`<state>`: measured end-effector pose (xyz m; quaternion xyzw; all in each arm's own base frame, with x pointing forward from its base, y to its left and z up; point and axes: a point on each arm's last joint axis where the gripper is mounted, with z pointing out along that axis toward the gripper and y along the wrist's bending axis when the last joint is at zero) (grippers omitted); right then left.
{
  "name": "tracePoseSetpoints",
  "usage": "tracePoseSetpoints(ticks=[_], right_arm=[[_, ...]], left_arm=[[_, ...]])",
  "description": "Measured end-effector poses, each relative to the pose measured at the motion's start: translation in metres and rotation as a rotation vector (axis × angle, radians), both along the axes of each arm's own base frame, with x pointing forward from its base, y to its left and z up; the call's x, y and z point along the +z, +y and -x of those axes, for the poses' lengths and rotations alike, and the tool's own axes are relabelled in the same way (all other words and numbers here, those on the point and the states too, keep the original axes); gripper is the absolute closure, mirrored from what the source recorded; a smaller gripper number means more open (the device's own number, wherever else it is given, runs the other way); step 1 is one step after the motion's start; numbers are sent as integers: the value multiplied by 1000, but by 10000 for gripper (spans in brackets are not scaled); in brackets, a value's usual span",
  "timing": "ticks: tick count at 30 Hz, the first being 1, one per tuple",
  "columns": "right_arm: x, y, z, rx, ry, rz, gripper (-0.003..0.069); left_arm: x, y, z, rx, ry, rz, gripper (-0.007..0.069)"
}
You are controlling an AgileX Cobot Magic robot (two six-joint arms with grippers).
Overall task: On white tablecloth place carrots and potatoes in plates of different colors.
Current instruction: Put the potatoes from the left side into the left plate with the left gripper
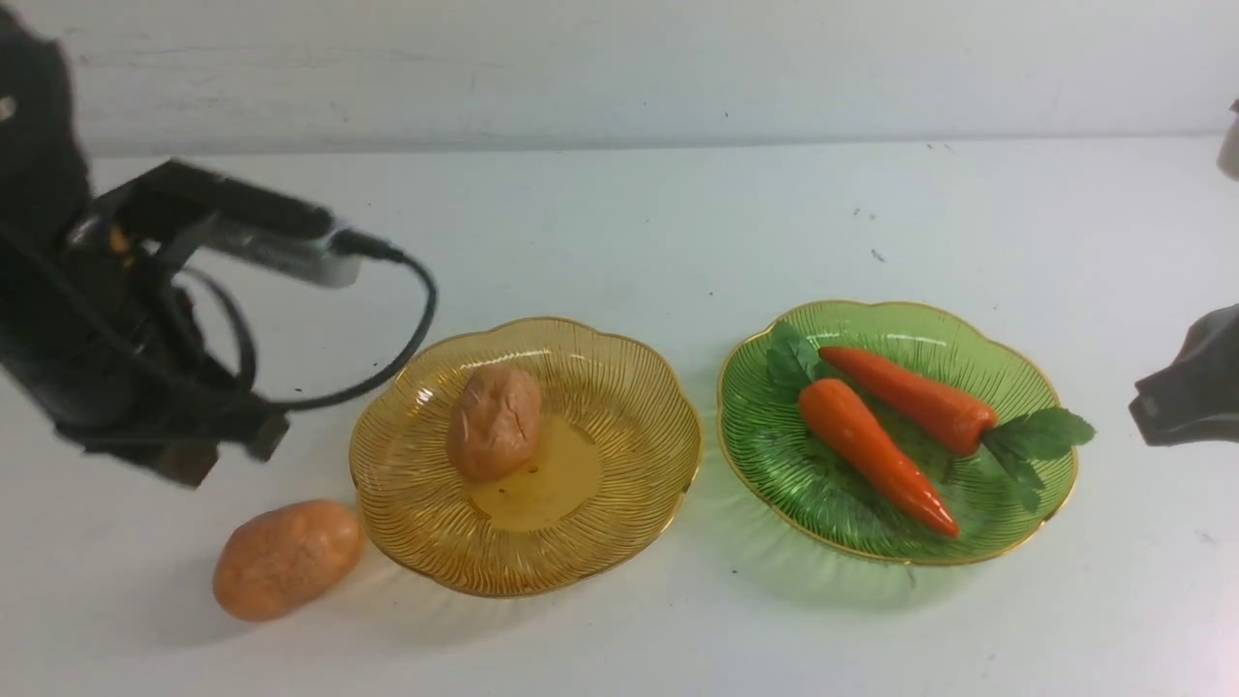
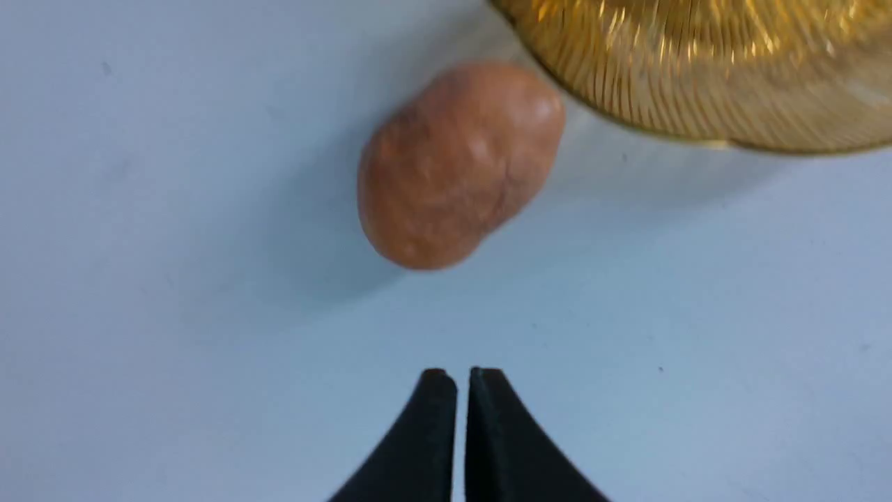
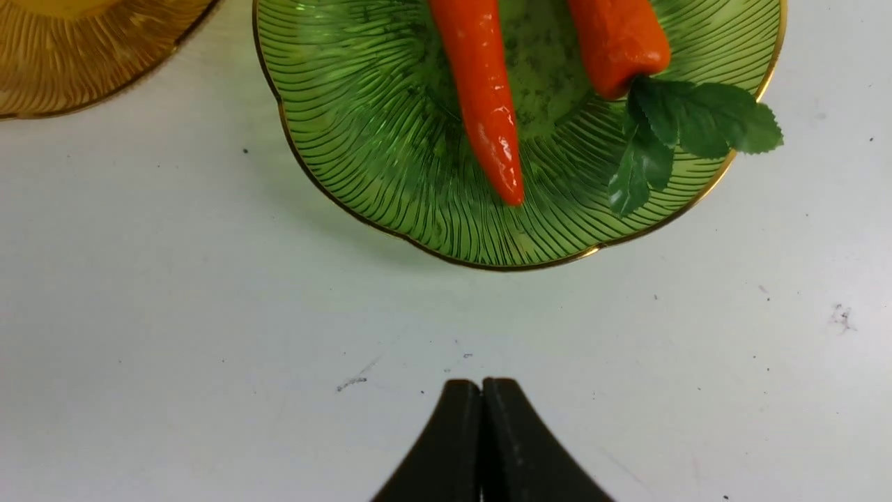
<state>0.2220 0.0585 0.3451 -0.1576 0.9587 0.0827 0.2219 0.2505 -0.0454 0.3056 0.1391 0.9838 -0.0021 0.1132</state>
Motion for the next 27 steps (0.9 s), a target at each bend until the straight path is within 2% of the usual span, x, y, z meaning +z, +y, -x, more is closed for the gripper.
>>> tracePoseSetpoints(ticks=[2,4,6,11,13,18,20,23,25,27], right_arm=[[1,1,-1,-1,-6,-15,674],[1,2,-1,-3,-17,-27,674],[1,2,-2,-4,-22,-30,674],[1,2,-1,0,-19,-29,674],[1,2,-1,4,-14,-26,674],[1,2,-1,9,-12,-24,674],[1,2,-1,11,-14,-23,674],[0,1,0,30,-6,6,674],[-1,-2,1,36,5,46,674],[-1,-4,1,36,4,69,674]], left_arm=[[-11,-1,7,2,-25,49,572],[-26,-4,4,-30,-37,76,494],[-41,-6,-4,-61,-19,71,381],[-76,-3,-29,-116,14,-26,-2],[-86,1,-35,-145,25,-84,-45],[-120,-2,-48,-149,95,-90,-54],[-129,-5,-50,-118,136,-51,4],[-124,-8,-49,-87,187,-20,147],[-108,-7,-47,-81,214,-24,194],[-73,-5,-45,-89,177,-40,197]])
